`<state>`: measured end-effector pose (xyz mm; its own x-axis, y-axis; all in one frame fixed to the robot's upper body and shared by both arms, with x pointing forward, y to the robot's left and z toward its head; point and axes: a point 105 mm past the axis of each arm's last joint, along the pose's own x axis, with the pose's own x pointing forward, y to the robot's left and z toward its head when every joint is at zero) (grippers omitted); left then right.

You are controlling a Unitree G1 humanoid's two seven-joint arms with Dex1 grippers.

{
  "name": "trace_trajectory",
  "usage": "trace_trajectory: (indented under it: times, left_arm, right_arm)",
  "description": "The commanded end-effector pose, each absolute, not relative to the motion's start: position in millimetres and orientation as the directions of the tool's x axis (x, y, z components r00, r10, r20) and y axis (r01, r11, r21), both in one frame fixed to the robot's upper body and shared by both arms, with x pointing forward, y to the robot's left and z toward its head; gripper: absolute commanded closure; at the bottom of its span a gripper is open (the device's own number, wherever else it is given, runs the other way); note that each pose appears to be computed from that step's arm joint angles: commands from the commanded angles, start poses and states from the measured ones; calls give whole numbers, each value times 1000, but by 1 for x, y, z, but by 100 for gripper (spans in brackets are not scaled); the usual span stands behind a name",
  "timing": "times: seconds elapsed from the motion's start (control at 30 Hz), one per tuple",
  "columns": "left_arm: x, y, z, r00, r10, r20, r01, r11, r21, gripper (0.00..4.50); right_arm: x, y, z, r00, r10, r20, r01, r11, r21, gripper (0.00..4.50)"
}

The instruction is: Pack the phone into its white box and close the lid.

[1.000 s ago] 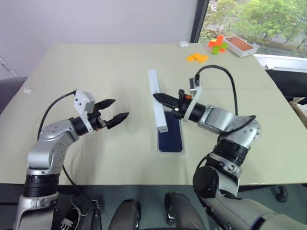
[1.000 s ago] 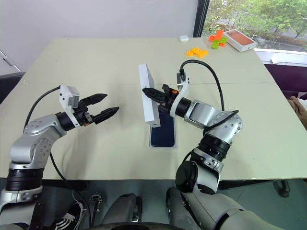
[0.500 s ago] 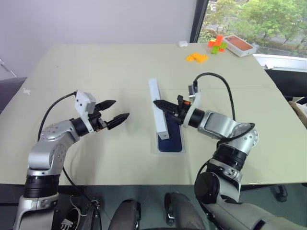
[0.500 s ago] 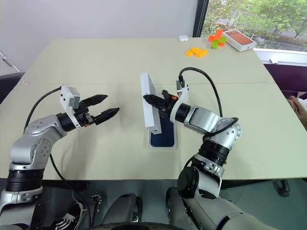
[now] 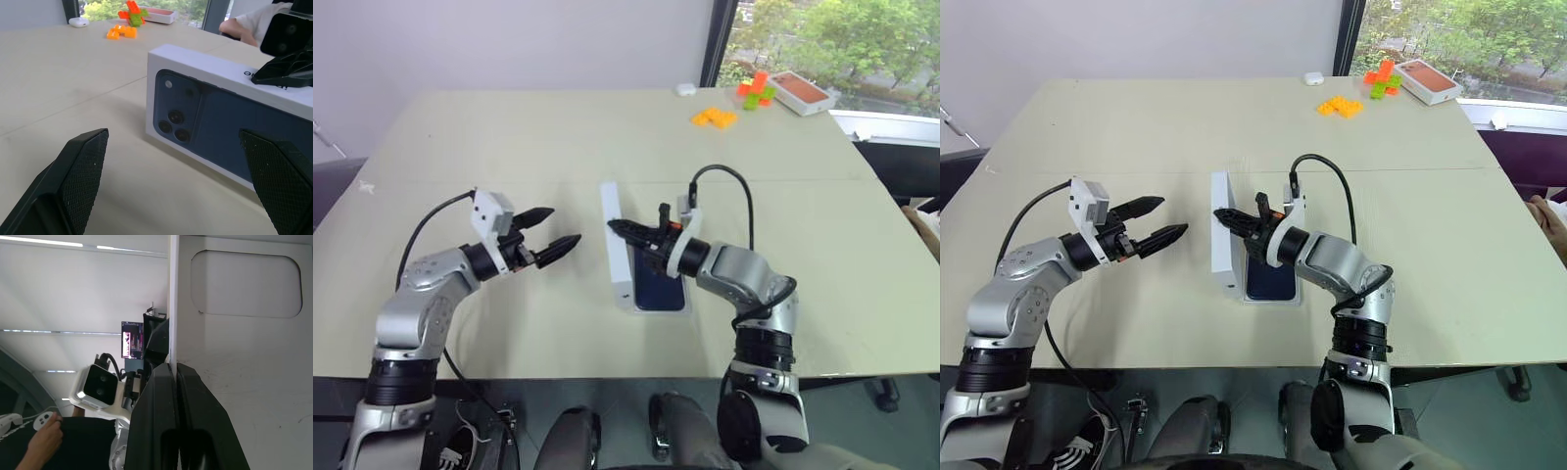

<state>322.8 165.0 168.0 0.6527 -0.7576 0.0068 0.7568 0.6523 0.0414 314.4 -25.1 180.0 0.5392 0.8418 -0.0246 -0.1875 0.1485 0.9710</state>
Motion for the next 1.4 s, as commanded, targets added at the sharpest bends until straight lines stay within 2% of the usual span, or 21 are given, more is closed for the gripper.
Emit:
trace_trajectory:
  times: [0.03,0.27,0.4,0.5,0.6,0.87,1.07,1.1,1.13,1.2,1.33,1.4]
  left_arm:
    - [320,161,174,642,-766,30,763,642,76,0]
    - [314,154,167,629,-777,21,775,628,69,0]
    - [313,149,167,620,-784,23,782,620,59,0]
    - [313,145,164,609,-793,22,792,610,28,0]
    - [311,140,159,592,-806,20,806,591,-21,78]
    - [324,121,153,609,-792,37,793,609,-28,445]
    - [339,107,155,626,-777,65,780,626,-19,445]
    - [339,105,155,623,-779,68,781,624,-18,450]
    - [339,103,155,620,-781,70,784,621,-16,450]
    - [338,97,154,608,-791,75,793,608,-18,450]
    - [337,89,153,595,-800,78,803,595,-28,450]
    - [337,88,152,594,-801,78,804,594,-33,450]
  right_arm:
    - [309,-21,191,529,849,15,-242,134,961,448]
    - [314,-22,174,589,805,-66,-163,198,967,448]
    - [320,-21,178,623,779,-69,-156,210,965,448]
    - [322,-29,166,643,760,-95,-132,232,964,448]
    - [320,-34,161,652,751,-107,-120,242,963,450]
    - [319,-39,160,665,739,-106,-114,241,964,450]
    - [317,-44,157,668,735,-119,-123,267,956,450]
    - [316,-43,158,665,739,-105,-122,247,961,404]
    - [316,-43,159,663,743,-97,-125,237,964,391]
    - [314,-43,159,659,745,-101,-135,249,959,320]
    - [315,-45,157,660,741,-118,-156,289,945,110]
    - [317,-50,158,665,736,-128,-209,347,914,4]
